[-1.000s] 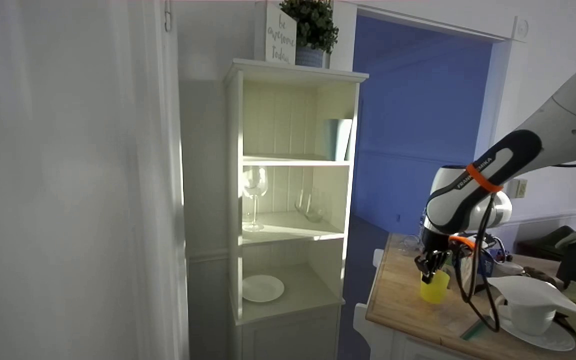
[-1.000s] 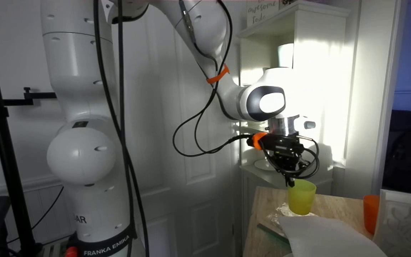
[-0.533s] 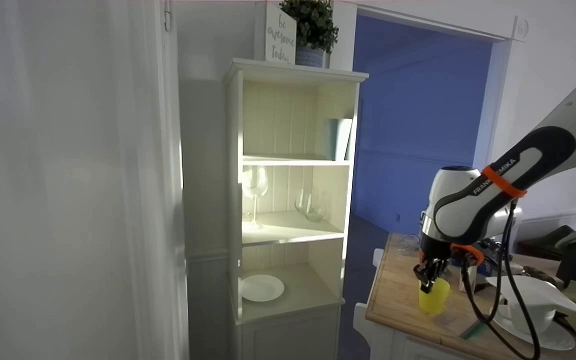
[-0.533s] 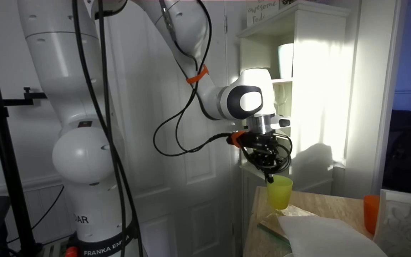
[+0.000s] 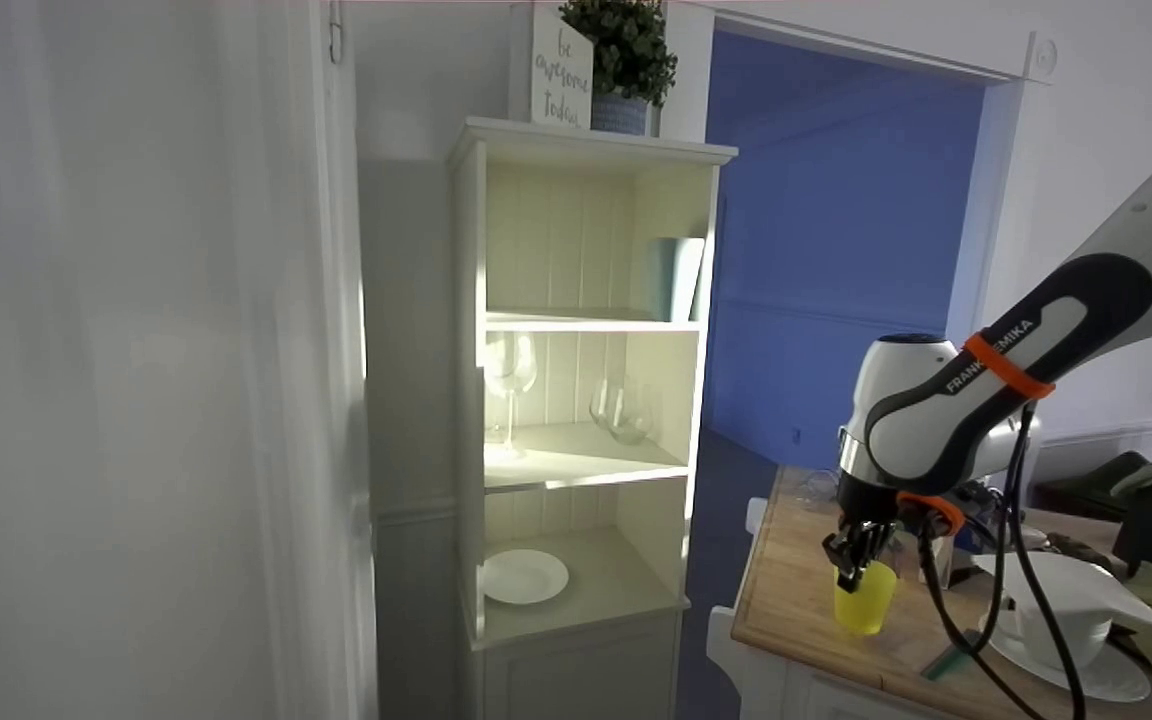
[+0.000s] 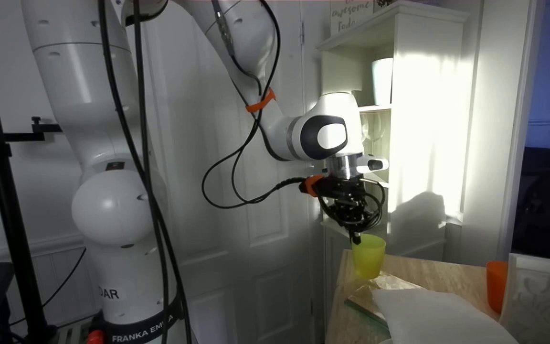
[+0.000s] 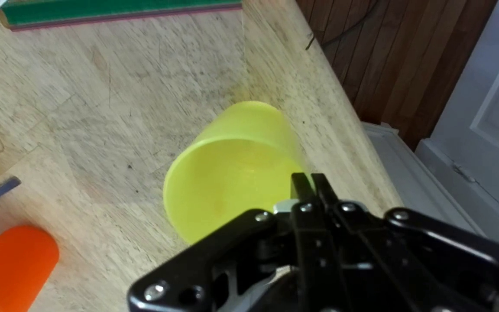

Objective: Put the yellow cup on top of the cabinet on the left

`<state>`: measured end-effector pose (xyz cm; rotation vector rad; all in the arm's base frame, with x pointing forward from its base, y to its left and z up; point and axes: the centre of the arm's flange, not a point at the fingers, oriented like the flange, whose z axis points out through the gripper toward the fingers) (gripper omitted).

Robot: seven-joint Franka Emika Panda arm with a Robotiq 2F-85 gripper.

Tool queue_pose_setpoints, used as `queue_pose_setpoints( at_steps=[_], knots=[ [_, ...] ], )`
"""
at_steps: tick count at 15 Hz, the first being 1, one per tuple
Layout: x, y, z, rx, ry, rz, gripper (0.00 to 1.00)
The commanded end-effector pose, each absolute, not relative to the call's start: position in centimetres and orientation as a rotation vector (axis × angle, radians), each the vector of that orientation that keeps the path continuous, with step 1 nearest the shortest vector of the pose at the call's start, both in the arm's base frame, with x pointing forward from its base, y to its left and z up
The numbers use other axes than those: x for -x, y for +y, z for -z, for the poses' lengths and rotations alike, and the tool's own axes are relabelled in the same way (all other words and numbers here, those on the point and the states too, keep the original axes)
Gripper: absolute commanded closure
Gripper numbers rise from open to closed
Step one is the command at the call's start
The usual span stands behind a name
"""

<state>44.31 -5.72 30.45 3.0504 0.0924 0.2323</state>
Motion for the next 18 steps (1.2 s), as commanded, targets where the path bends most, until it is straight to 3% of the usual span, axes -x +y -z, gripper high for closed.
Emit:
queue_pose_setpoints(
  at_steps=[1,9,10,11,18],
  knots=[
    [-43.7,-5.2,-30.0,-3.047,0.097,-0.228,0.99],
    [-43.8,-5.6,-28.6,-3.043,0.11,-0.214,0.99],
    [-43.8,-5.6,-28.4,-3.041,0.111,-0.21,0.71],
    [-43.8,-5.6,-28.3,-3.043,0.114,-0.205,0.7],
    [-42.8,-4.7,-32.0,-3.062,0.053,-0.198,0.22]
  ],
)
